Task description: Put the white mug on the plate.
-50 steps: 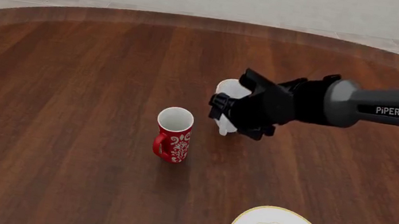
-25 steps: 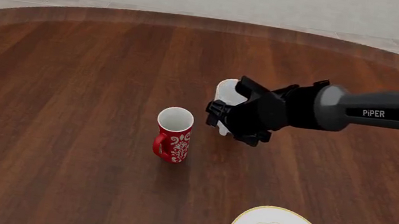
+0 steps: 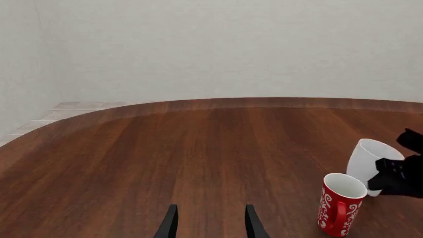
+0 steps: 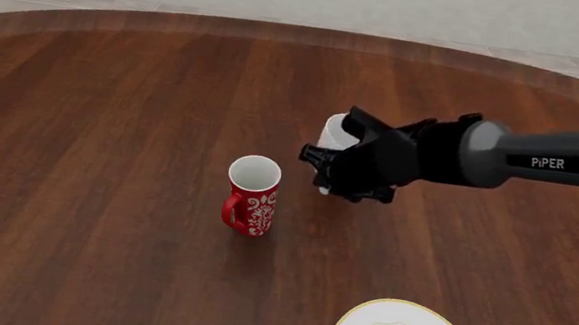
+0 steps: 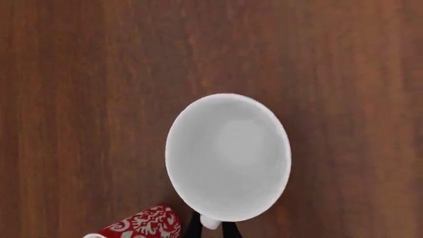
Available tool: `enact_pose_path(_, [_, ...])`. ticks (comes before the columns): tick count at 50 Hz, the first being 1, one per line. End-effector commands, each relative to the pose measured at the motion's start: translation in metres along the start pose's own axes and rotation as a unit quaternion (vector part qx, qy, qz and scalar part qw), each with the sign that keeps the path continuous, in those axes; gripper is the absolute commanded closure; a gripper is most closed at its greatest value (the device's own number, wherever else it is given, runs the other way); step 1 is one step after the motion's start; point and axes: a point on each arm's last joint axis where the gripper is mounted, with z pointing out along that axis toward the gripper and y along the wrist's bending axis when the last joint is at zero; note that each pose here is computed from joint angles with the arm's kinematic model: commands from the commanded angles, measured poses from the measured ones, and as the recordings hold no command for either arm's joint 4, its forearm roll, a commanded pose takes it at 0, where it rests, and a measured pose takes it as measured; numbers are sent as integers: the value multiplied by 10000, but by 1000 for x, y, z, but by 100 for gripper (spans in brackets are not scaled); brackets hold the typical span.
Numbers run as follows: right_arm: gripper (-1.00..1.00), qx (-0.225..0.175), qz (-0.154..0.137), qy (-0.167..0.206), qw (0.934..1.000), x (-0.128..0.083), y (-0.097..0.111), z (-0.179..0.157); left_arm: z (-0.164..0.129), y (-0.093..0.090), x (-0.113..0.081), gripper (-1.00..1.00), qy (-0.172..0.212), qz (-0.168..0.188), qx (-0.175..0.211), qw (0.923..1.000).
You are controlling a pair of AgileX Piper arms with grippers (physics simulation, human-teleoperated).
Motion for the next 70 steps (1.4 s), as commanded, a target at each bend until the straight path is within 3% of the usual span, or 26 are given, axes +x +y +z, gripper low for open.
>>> enact_pose_path(1, [100,-25,11,-35,10000,-6,3,-9,0,0,0,-100,0,0,-1,10000])
enact_pose_path(26, [100,-55,-149,-113,9998,-12,5,-56,0,0,0,-100,-1,0,0,10000])
enact_pose_path(55, [100,-226,-197,-214,9993,9,-4,-122,0,0,0,-100,-1,0,0,10000])
enact_pose_path(70, [100,-377,-250,-194,9988,30,-8,-152,0,0,0,-100,0,-1,0,10000])
